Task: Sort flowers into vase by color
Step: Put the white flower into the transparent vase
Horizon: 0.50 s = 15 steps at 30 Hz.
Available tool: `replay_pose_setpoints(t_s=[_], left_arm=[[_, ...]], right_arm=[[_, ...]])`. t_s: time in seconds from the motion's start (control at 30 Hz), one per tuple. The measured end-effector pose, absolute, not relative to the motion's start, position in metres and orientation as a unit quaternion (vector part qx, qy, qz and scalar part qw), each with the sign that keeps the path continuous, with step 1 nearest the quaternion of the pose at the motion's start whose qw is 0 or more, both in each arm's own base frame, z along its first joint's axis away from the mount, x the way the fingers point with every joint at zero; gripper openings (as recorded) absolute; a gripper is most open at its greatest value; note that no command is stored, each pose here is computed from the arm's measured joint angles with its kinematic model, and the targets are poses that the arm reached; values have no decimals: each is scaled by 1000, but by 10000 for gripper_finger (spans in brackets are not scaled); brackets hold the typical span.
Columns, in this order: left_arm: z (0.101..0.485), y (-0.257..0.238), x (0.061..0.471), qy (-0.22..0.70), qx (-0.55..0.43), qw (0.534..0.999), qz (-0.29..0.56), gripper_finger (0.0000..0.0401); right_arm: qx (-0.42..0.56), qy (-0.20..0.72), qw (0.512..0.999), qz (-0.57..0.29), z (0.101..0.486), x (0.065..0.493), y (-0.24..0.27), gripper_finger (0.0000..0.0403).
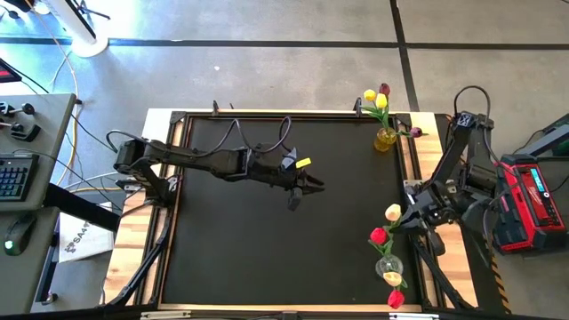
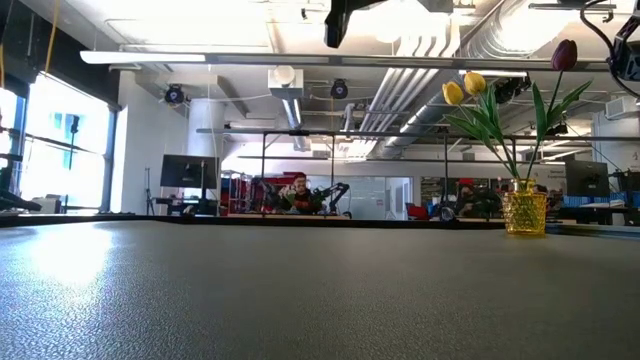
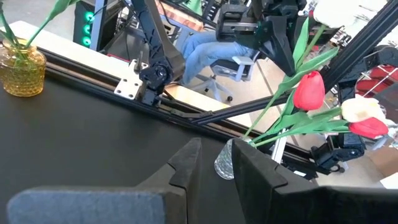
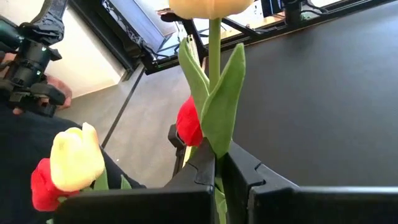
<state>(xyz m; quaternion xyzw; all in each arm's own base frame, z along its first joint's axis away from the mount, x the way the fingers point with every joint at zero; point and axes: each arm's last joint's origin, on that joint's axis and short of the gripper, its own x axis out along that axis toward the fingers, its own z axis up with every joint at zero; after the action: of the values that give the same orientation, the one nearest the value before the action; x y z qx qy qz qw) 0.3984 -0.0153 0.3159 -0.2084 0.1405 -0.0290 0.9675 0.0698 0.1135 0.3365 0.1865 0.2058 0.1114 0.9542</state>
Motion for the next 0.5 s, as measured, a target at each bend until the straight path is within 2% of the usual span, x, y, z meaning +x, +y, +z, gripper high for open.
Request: replay_pose_setpoints(t_s=[0.5], left_arm=[[316,-16,398,141,-209,967,-29,75]], right_arm=[[185,184,959,107,355,64,97,0]])
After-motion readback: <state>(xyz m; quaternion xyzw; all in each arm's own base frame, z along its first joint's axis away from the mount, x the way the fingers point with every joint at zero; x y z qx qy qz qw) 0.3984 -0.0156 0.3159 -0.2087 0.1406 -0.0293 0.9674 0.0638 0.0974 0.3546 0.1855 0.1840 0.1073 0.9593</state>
